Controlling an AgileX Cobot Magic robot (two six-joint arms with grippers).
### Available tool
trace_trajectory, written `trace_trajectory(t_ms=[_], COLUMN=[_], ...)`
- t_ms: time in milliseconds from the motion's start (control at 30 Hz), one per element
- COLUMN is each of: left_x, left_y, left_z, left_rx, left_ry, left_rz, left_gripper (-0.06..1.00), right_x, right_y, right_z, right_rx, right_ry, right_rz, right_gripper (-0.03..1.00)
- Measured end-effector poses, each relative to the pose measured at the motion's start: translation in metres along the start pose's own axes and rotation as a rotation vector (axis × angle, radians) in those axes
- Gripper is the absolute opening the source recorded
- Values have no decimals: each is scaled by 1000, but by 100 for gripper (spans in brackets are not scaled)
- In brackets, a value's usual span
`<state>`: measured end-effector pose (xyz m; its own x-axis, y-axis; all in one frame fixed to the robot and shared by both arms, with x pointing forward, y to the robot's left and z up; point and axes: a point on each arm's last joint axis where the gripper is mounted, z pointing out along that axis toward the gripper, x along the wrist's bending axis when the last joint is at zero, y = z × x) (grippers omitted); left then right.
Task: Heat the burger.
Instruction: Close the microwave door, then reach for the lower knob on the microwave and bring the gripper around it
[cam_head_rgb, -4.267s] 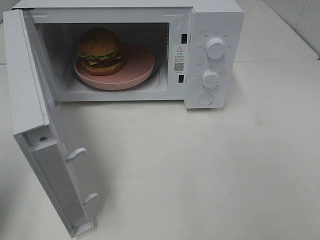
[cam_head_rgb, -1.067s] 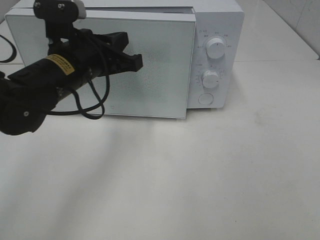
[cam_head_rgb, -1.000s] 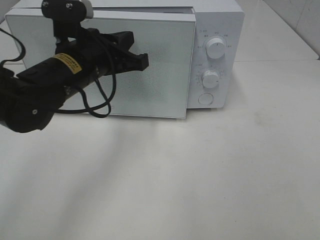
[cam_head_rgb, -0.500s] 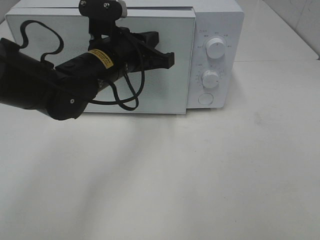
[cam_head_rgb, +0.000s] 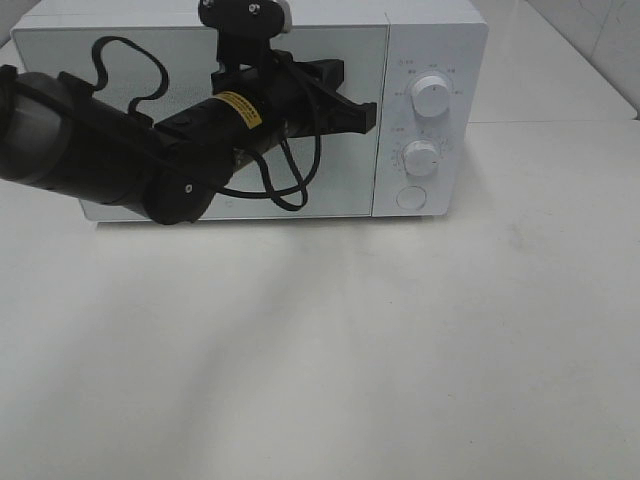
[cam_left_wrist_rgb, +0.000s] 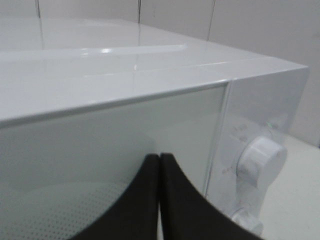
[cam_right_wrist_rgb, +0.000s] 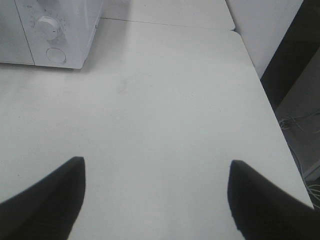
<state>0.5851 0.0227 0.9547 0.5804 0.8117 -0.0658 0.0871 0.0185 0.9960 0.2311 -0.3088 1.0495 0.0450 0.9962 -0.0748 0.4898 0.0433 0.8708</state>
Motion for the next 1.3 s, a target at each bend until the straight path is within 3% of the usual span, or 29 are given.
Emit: trace_trajectory(t_ms=[367,667,800,833,867,900,933,967,1000,1033,1067,1100,1133,1167,1300], left_x=[-5,-9,-15,-16,-16,-16,-16,-16,-15,-15,-15,-14,-14,-14,-13], left_y=[1,14,12,12,12,11,10,10,8,9,9,11,11,12,19], left_z=[3,-26,-48,-54,-54,-56,-62,-62,-69,-73,-73,-82,-82,-91,-103], left_rx=[39,93,178,255,255,299,391,391,492,532,532,627,627,714,795], left_ry=[-24,-19,-63,-77,-77,-80,-78,-78,-75,-73,-73,-70,-70,-68,-65], left_rz=[17,-6,38,62,62,71,75,75,79,80,80,83,83,86,89], left_gripper=[0,0,22,42,42,55,78,78,85,94,94,97,97,98,99], right_x=[0,0,0,0,0,0,0,0,0,0,0,0,0,0,0], right_y=[0,0,0,0,0,0,0,0,0,0,0,0,0,0,0], right_z=[0,0,0,0,0,0,0,0,0,0,0,0,0,0,0], right_rx=[0,0,0,0,0,0,0,0,0,0,0,0,0,0,0], right_ry=[0,0,0,0,0,0,0,0,0,0,0,0,0,0,0], right_rz=[0,0,0,0,0,0,0,0,0,0,0,0,0,0,0], right_gripper=[76,76,76,76,76,76,76,76,76,76,76,76,76,76,76])
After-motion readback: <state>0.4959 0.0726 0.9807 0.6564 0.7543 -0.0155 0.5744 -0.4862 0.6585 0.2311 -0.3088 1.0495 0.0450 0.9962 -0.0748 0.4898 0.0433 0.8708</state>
